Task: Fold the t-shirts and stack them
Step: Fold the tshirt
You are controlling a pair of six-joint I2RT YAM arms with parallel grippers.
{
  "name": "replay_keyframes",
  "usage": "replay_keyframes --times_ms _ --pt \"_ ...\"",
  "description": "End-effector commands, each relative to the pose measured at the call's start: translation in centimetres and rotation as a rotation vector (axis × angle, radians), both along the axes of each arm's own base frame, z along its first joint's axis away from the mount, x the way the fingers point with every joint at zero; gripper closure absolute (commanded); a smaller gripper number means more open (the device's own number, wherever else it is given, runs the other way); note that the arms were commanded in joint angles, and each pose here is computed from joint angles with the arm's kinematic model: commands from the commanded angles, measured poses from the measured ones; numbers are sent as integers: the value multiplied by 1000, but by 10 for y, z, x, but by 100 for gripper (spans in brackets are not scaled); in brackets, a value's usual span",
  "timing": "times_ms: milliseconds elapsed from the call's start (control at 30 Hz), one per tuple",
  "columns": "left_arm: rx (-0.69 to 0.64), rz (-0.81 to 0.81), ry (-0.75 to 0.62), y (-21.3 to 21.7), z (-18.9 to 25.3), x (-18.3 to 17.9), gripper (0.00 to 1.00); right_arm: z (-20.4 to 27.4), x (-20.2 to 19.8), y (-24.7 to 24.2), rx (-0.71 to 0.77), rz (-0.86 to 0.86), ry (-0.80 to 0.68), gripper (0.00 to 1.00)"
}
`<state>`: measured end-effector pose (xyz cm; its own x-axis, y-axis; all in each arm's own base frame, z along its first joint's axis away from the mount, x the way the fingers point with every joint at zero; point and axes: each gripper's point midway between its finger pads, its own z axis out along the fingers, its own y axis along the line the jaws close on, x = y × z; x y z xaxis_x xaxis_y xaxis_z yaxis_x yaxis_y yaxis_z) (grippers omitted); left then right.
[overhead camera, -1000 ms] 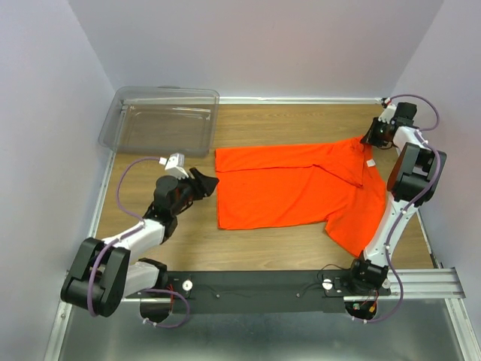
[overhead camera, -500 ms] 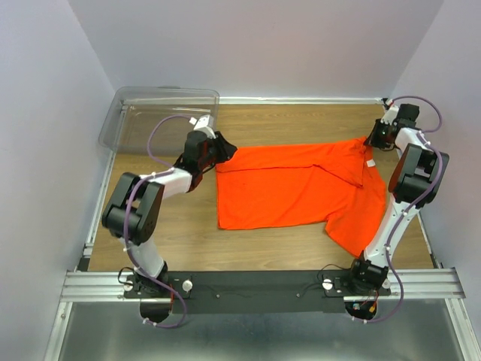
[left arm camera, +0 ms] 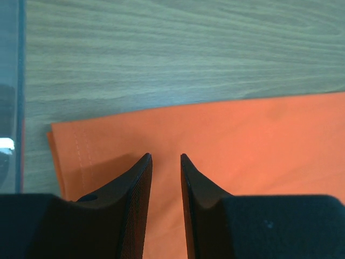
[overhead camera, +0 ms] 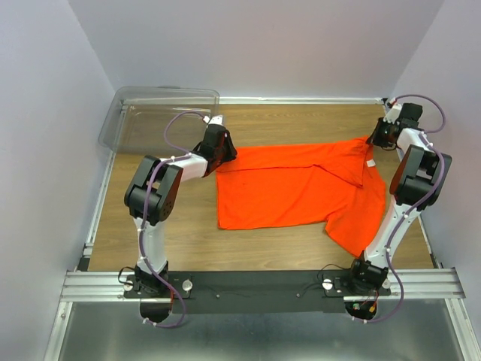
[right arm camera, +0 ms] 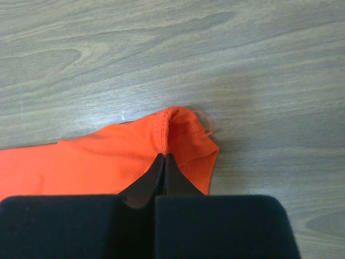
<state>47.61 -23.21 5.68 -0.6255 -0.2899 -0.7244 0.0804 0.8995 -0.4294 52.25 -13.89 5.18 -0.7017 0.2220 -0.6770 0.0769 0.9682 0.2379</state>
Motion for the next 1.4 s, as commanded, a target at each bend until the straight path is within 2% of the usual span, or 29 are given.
replay_keyframes --times_ms 0,567,900,1033,1067,1167,1367 --pt "75 28 56 11 -20 -2 65 22 1 -19 -75 -39 -47 99" --pt "79 23 94 13 -34 2 65 32 -30 -29 -135 -50 -36 99" --pt "71 23 103 16 -39 4 65 8 -45 -38 -160 -74 30 99" --pt "68 12 106 14 -40 4 65 1 -45 -30 -103 -54 31 72" --pt "67 12 103 14 -39 5 65 2 -42 -27 -79 -41 20 69" --pt "66 7 100 13 -38 5 65 8 -36 -22 -40 -38 -3 64" --pt "60 1 98 11 -38 6 65 36 -15 -12 52 -22 -81 62"
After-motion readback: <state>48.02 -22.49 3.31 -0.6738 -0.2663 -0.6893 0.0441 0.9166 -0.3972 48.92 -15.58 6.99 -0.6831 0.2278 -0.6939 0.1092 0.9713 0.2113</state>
